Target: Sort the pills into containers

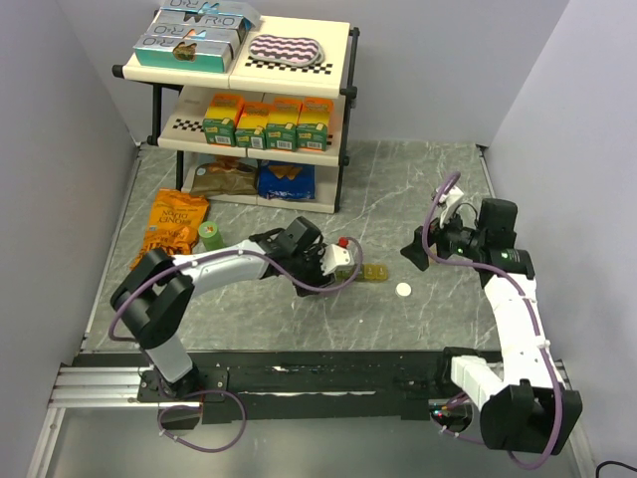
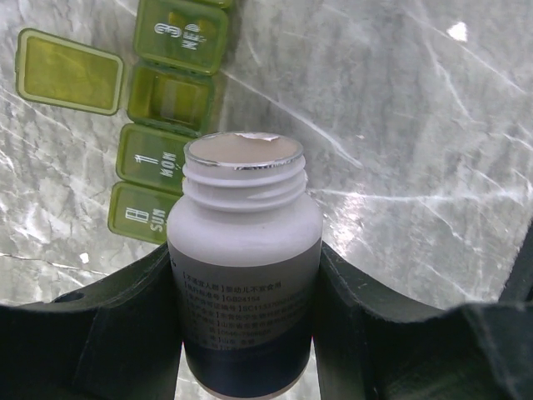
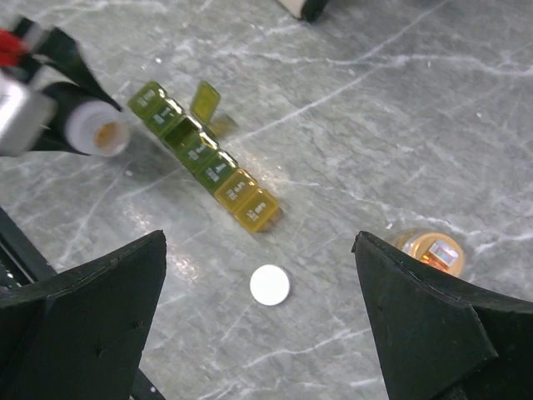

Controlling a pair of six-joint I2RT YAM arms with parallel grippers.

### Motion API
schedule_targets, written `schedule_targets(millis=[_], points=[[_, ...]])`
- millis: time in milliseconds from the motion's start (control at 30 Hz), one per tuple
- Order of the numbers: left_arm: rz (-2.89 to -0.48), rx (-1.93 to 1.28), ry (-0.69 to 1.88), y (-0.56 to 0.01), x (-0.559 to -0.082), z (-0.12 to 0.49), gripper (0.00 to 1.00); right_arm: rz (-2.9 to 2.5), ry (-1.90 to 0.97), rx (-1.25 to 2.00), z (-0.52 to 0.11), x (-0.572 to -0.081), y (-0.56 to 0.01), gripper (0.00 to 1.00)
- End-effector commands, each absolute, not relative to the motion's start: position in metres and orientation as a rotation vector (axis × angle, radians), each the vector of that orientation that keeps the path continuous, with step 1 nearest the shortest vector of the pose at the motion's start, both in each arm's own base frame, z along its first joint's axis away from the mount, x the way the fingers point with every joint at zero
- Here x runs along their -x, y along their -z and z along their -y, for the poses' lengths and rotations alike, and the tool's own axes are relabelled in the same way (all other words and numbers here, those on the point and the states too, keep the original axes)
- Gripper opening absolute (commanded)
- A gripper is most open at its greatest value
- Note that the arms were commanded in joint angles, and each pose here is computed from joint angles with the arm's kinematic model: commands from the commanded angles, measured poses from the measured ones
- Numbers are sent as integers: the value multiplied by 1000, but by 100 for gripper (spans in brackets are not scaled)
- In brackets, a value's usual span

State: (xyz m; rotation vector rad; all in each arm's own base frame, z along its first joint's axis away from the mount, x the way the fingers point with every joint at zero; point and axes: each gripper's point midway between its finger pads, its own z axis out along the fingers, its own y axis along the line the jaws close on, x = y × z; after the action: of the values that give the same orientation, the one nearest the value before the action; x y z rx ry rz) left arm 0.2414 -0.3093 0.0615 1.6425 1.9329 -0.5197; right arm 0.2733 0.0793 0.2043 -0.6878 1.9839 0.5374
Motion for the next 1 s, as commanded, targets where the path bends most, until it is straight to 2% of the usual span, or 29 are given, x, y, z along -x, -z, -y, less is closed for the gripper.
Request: schedule_targets(millis=[0, 133, 167, 267, 367, 400, 467, 700, 867, 967], points=[[-1976, -1576, 504, -76, -258, 320, 1, -1900, -588, 691, -85, -267, -223, 100], [-1952, -1526, 483, -86, -279, 324, 1, -1900, -597, 679, -83, -267, -225, 100], [-2079, -1596, 463, -64, -268, 313, 1, -1902, -598, 680, -83, -266, -224, 100], [-2024, -1560, 473, -68, -270, 321, 1, -1902, -599, 671, -81, -266, -224, 100], [-2071, -1549, 524, -81, -263, 327, 1, -1905, -596, 663, -79, -266, -223, 100], [-2011, -1492, 513, -87, -275, 332, 1, -1904, -594, 662, -79, -266, -223, 100], [-2061, -1488, 468, -72, -279, 317, 1, -1903, -601, 665, -79, -266, -223, 100], [-2061, -1505, 488, -74, -265, 327, 1, -1916, -595, 657, -77, -267, -220, 100], [-1971, -1485, 478, -97, -244, 329, 1, -1921, -619, 663, -78, -266, -217, 100], [-2016, -1419, 480, -91, -255, 311, 1, -1923, -647, 665, -81, -266, -216, 100]])
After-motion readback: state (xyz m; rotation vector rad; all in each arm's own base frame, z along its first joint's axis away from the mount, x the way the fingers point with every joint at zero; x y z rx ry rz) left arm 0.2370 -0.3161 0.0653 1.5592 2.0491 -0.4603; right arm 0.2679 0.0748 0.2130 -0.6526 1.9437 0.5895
